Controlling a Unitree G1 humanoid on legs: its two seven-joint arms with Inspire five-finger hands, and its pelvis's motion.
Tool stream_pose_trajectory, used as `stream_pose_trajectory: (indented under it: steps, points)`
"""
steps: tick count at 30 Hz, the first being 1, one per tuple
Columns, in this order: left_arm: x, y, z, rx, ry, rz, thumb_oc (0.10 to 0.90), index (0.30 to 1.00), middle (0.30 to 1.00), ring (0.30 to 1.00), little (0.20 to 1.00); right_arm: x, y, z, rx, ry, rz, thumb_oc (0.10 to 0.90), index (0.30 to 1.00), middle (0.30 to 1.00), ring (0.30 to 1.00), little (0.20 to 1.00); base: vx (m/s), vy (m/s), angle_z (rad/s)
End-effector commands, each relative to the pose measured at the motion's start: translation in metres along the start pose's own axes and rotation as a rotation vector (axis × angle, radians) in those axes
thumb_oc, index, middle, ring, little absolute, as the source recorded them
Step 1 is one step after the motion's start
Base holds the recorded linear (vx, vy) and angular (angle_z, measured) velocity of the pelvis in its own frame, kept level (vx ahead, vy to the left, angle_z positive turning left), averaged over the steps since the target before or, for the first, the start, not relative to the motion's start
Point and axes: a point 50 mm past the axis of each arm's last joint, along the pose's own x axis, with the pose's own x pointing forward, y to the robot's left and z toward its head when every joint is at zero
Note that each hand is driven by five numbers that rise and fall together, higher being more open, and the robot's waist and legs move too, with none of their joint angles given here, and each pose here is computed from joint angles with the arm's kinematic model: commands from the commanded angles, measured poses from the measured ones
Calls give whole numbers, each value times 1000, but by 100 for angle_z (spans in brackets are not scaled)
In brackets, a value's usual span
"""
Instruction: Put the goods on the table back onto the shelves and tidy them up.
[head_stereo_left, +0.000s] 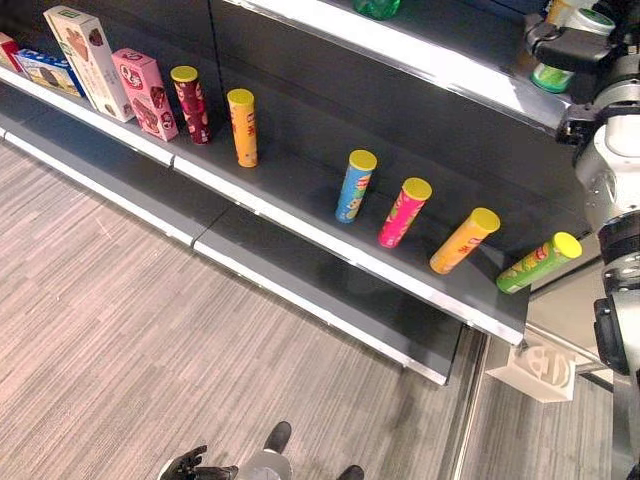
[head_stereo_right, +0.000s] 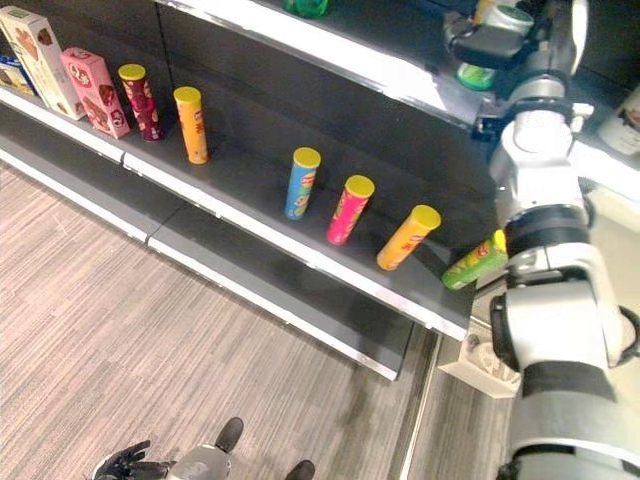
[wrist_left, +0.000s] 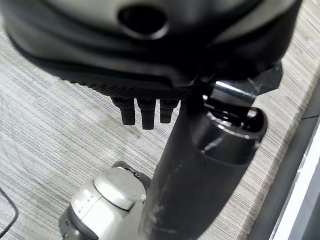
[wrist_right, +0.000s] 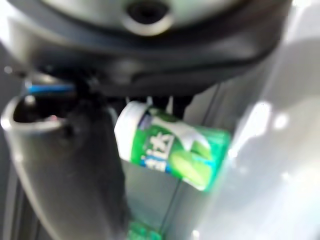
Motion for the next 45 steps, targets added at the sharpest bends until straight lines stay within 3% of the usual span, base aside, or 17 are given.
stream_pose_trajectory:
  steps: [1, 45]
  points:
    - [-1, 19, -1, 69, -1, 65, 800, 900, 900, 900, 900, 2, -3, 53, 23, -245, -15, 800, 900, 900, 900, 900, 0, 0, 0]
    - [-3, -3, 11, 73, -98, -36, 800, 900, 900, 900, 900, 5, -3, 60, -61, -246, 37, 800, 900, 900, 900, 900, 0, 1, 0]
